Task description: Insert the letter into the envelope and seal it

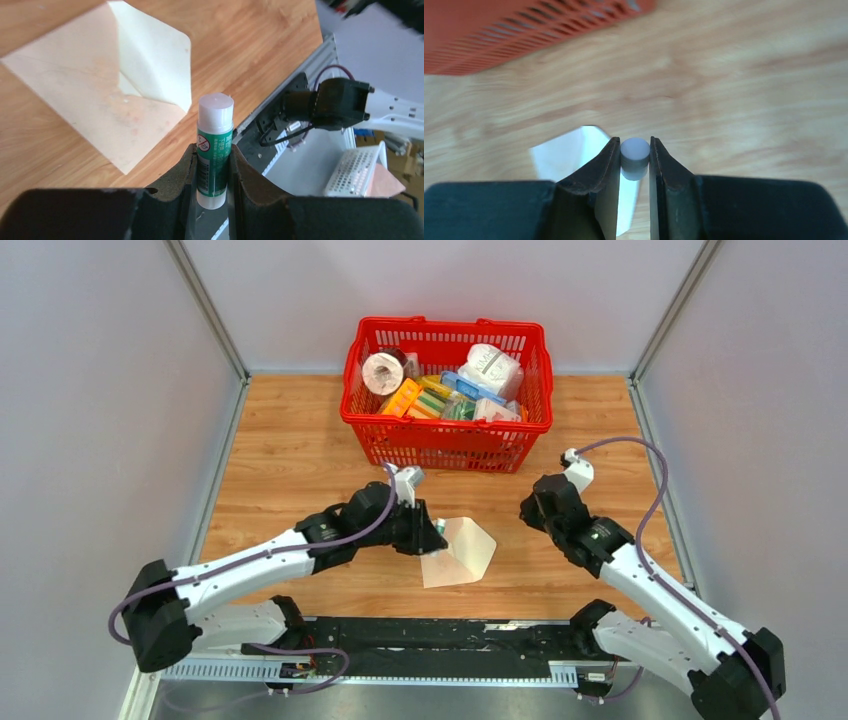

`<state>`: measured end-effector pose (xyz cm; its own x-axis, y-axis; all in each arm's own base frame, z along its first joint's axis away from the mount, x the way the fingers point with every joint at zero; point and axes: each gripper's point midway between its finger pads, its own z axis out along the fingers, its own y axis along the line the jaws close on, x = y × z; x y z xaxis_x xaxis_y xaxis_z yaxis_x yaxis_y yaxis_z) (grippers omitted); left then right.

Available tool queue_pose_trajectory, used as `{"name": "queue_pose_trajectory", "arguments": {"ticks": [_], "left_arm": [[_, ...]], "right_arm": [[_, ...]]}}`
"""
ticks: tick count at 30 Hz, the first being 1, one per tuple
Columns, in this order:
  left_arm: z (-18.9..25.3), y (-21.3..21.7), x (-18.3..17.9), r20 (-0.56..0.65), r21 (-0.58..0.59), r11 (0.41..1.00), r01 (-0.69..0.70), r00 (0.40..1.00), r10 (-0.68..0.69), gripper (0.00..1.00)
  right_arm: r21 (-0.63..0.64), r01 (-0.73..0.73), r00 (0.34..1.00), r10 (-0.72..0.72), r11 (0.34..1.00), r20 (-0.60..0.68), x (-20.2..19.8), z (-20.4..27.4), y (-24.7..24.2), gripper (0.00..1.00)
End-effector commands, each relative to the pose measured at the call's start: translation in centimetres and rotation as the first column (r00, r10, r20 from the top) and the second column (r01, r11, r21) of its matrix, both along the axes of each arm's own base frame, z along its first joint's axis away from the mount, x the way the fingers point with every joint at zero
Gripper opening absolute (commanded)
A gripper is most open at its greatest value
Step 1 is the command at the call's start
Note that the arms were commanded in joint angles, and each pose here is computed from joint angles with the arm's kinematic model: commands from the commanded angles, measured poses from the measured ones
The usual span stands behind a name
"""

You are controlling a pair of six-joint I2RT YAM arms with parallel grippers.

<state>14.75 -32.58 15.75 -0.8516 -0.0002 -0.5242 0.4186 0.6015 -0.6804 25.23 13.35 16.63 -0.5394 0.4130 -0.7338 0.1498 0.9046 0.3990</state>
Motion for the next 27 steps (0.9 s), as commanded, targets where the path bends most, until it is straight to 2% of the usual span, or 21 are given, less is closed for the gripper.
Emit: {"name": "queue_pose_trajectory", "arguments": {"ticks": [1, 7, 16, 19, 27], "left_arm": [[4.8, 3.9, 3.0, 0.147, 0.007, 0.986, -0.167, 0.975, 0.164, 0.00], [7.6, 7.7, 3.4, 0.219, 0.001, 0.969, -0.247, 0.946, 0.240, 0.00], [9.3, 9.3, 3.0, 0.251, -0.021, 0.959, -0.281, 0.928, 0.277, 0.00], [9.3, 9.4, 2.9, 0.249, -0.025, 0.959, -0.281, 0.928, 0.278, 0.00], [8.9, 9.0, 2.8, 0.230, -0.031, 0.962, -0.271, 0.935, 0.270, 0.00]], "right_arm": [[-0.011, 0.113, 0.987, -0.113, 0.994, -0.116, 0.3, -5.7, -2.8, 0.11], [-0.088, 0.176, 0.955, -0.192, 0.980, -0.228, 2.3, -9.9, -5.5, 0.09], [-0.160, 0.151, 0.921, -0.198, 0.975, -0.335, 3.2, -13.3, -6.0, 0.08], [-0.171, 0.146, 0.920, -0.197, 0.974, -0.338, 3.1, -13.5, -6.1, 0.13], [-0.150, 0.134, 0.913, -0.181, 0.980, -0.366, 2.4, -14.2, -5.8, 0.33]]}}
